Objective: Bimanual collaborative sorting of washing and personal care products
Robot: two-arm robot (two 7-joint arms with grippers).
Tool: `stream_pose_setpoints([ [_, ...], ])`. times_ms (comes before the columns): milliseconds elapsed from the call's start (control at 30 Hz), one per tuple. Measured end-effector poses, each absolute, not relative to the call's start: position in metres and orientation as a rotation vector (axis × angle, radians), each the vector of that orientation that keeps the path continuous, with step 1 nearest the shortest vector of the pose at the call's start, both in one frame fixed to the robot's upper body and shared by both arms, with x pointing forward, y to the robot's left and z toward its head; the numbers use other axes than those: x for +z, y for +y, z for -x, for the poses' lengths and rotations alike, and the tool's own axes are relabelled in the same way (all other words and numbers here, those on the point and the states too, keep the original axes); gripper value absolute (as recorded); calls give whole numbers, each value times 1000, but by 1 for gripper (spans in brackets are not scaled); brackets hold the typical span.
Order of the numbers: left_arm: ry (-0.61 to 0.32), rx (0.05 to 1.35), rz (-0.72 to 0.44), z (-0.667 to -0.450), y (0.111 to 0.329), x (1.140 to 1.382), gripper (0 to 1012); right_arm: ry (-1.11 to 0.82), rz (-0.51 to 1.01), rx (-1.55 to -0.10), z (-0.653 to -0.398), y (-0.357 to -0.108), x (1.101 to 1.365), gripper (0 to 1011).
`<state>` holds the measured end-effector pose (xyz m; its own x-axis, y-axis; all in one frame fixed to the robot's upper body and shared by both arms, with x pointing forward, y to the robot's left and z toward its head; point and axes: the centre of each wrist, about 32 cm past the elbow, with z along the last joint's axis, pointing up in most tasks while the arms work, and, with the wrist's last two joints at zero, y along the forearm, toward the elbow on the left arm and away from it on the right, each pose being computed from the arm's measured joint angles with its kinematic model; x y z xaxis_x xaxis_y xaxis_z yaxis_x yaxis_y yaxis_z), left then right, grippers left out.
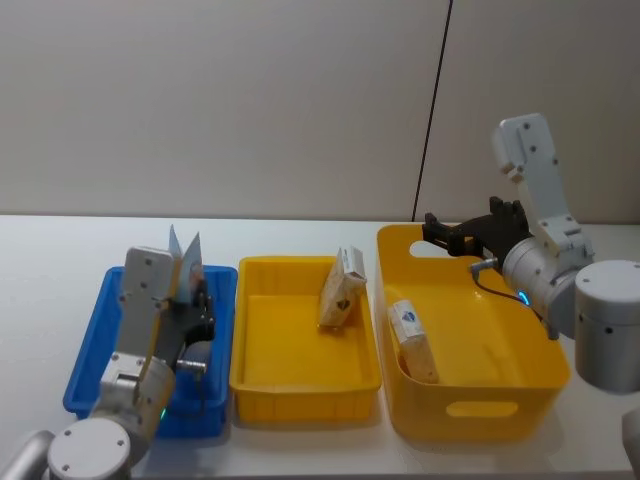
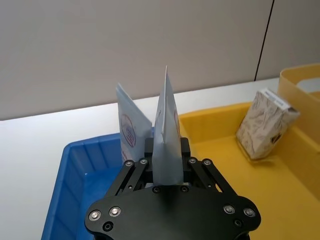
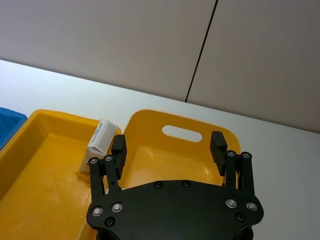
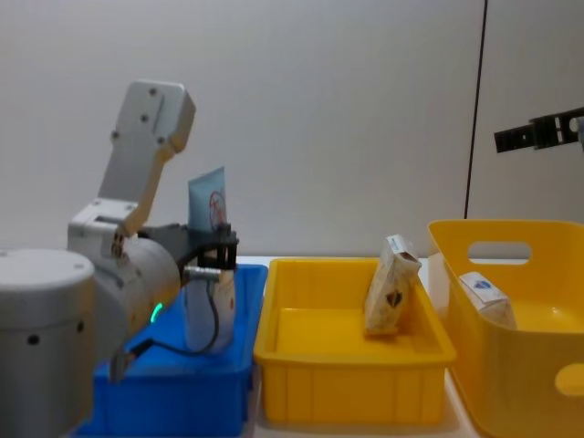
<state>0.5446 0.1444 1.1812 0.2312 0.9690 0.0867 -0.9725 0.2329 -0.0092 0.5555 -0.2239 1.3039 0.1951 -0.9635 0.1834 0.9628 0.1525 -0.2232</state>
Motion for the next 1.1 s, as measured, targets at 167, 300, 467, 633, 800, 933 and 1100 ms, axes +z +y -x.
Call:
stream_pose_setpoints([
  [167,-48,1348,-2,-543,146,1193,239,3,318,-1382,-556,-224,1304,1002],
  [300,-28,1375,44,-539,152,1205,239,3,318,-1382,-556,-224,1304,1002],
  [467,-23,1415,86,-530,163,1220,239,3,318,-1382,-556,-224,1304,1002],
  [633,-34,1438,104,-524,173,1231,239,3,318,-1382,-556,-224,1304,1002],
  [800,-36,1452,135,-518,181,1242,239,3,318,-1381,-556,-224,1304,1002],
  [933,-26,1450,167,-515,185,1248,239,0,318,-1374,-556,-224,1304,1002],
  [1100,-1,1425,226,-512,184,1256,239,-15,316,-1349,-557,-225,1307,1002],
])
